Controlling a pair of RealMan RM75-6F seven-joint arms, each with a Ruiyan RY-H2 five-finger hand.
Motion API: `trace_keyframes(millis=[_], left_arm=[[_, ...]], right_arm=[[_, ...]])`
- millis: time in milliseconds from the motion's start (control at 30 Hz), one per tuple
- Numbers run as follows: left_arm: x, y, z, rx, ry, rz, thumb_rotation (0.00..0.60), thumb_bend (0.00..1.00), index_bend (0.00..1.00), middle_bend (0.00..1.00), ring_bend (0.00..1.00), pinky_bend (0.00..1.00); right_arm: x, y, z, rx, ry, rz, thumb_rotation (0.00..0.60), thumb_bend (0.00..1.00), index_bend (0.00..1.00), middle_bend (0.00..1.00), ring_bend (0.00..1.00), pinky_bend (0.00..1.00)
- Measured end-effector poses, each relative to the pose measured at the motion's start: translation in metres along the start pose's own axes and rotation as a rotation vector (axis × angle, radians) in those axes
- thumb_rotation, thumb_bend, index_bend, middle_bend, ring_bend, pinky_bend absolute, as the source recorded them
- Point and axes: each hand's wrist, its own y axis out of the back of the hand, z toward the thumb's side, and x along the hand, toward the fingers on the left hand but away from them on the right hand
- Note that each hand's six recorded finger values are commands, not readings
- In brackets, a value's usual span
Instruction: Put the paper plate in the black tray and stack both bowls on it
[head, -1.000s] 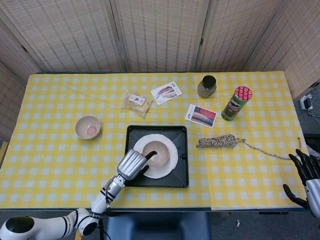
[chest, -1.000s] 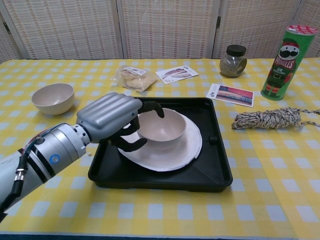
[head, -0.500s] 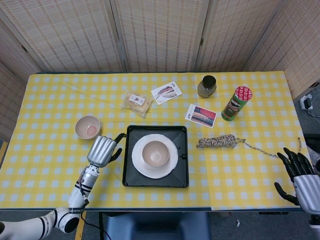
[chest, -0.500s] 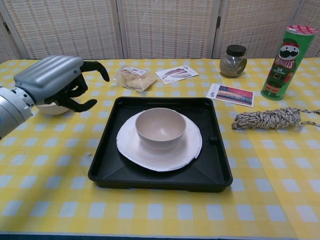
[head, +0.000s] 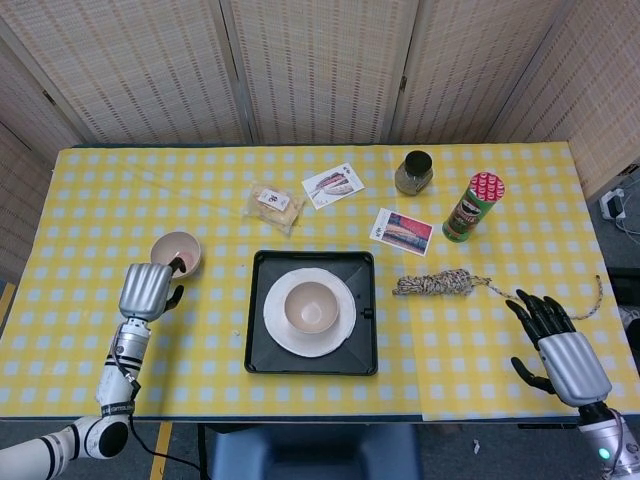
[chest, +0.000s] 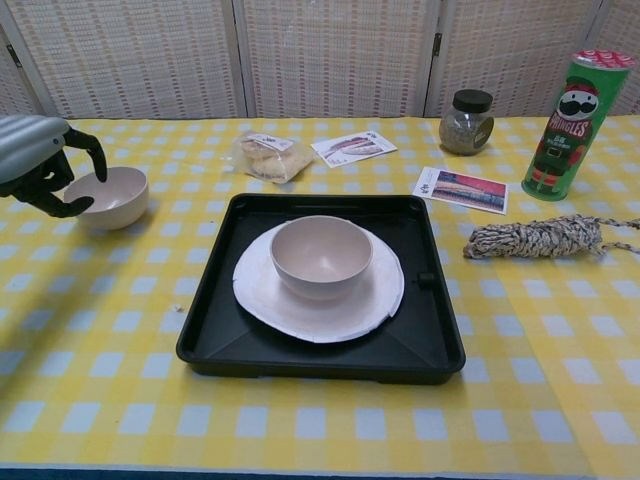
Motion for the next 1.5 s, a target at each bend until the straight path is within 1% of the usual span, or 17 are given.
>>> trace_keyframes(millis=[167,333,467,767,900,967,1133,1333,1500], left_arm=[[0.006,-0.002,-0.015,0.002,0.025,0.0,0.6,0.4,0.43,1.0,1.0,1.0],[0.012,-0.007,-0.032,0.023,0.046,0.01,0.6,0.37,0.44,1.0,1.0,1.0],[0.018,-0.016,-0.041,0.024,0.057,-0.003,0.6,0.34,0.44,1.0,1.0,1.0],[0.027,-0.037,-0.045,0.035,0.058,-0.044,0.6,0.34,0.47,1.0,1.0,1.0],[0.03,-0.042,-0.045,0.063,0.051,-0.043,0.6,0.35,0.48,1.0,1.0,1.0],[0.031,-0.044,-0.044,0.062,0.049,-0.045,0.6,0.35,0.49,1.0,1.0,1.0],[0.035,-0.046,-0.045,0.077,0.05,-0.05,0.6,0.4,0.51,1.0,1.0,1.0],[0.036,-0.052,-0.042,0.084,0.04,-0.062,0.6,0.43,0.58,1.0,1.0,1.0],[0.036,-0.055,-0.039,0.09,0.026,-0.066,0.6,0.44,0.6,1.0,1.0,1.0]], right_arm=[[-0.014,-0.008,0.005,0.012,0.003,0.034,0.6,0.38,0.0,0.0,0.0,0.0],[-0.018,-0.01,0.004,0.012,-0.008,0.037,0.6,0.38,0.0,0.0,0.0,0.0],[-0.02,-0.011,0.001,0.013,-0.023,0.041,0.6,0.38,0.0,0.0,0.0,0.0],[-0.017,-0.007,-0.005,0.014,-0.044,0.024,0.6,0.38,0.0,0.0,0.0,0.0],[-0.017,-0.006,-0.008,0.025,-0.055,0.018,0.6,0.38,0.0,0.0,0.0,0.0],[-0.017,-0.005,-0.009,0.033,-0.064,0.007,0.6,0.38,0.0,0.0,0.0,0.0],[-0.016,-0.005,-0.009,0.019,-0.066,0.007,0.6,0.38,0.0,0.0,0.0,0.0],[-0.017,0.0,-0.013,0.061,-0.094,-0.042,0.6,0.38,0.0,0.0,0.0,0.0],[-0.014,0.002,-0.012,0.058,-0.098,-0.065,0.6,0.38,0.0,0.0,0.0,0.0]])
